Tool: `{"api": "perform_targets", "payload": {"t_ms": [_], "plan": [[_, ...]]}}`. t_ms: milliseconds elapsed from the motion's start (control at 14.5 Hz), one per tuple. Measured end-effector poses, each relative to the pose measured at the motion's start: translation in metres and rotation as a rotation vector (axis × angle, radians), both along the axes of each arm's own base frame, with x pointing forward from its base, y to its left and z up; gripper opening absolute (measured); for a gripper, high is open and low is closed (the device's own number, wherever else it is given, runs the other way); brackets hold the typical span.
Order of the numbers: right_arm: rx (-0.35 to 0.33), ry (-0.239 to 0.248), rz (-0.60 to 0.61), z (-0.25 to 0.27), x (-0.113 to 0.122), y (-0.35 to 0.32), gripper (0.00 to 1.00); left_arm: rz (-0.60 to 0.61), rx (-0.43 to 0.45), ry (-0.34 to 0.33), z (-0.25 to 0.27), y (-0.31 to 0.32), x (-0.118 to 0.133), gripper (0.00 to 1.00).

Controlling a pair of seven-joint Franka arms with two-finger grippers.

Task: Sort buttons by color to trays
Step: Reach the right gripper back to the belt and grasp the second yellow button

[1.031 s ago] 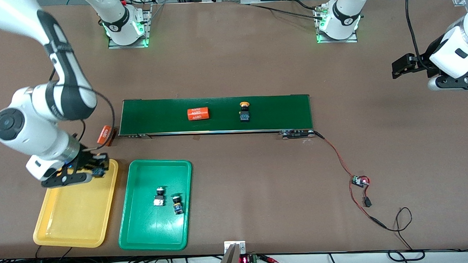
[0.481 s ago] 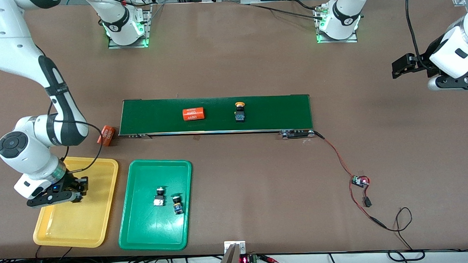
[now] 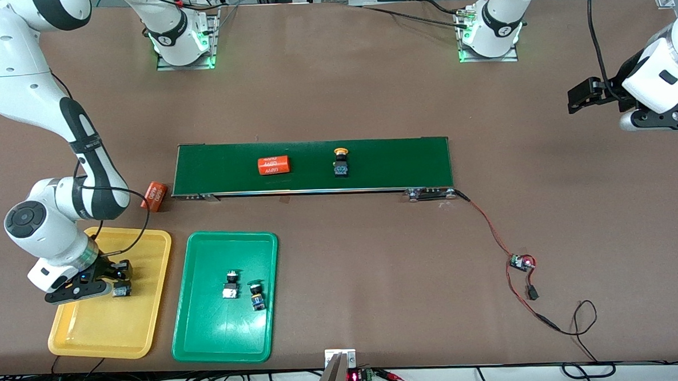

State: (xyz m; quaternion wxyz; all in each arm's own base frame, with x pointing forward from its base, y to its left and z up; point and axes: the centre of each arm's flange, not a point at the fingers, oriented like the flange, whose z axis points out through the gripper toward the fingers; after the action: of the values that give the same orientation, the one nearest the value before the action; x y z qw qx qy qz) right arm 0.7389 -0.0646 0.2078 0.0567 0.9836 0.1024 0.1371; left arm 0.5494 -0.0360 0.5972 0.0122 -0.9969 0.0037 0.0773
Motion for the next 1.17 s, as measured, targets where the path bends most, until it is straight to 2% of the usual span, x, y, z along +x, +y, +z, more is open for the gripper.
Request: {"api": "perform_targets", "payload": {"t_ms": [206,344,481,825,963,1169], "plan": [[0.001,-0.01,-0.004,0.006,0.001,-0.001,1.0,0.0,0.0,0.001,0.0,0.0,0.0,1.0],[0.025,-0.001,-0.032,0.022,-0.003,0.011,1.0,0.0,0.0,0.002,0.0,0.0,0.0,1.0],[0.076,0.055,-0.09,0.048,-0.017,0.038,1.0,-0.001,0.0,0.002,0.0,0.0,0.0,1.0],[0.151,0.25,-0.216,0.136,-0.088,0.14,1.0,-0.001,0.0,0.003,0.0,-0.001,0.0,1.0],[0.152,0.292,-0.248,0.158,-0.121,0.183,1.0,-0.001,0.0,0.004,0.0,-0.001,0.0,1.0],[0.145,0.31,-0.28,0.169,-0.164,0.243,1.0,-0.001,0.0,0.004,0.0,-0.001,-0.001,1.0]]}}
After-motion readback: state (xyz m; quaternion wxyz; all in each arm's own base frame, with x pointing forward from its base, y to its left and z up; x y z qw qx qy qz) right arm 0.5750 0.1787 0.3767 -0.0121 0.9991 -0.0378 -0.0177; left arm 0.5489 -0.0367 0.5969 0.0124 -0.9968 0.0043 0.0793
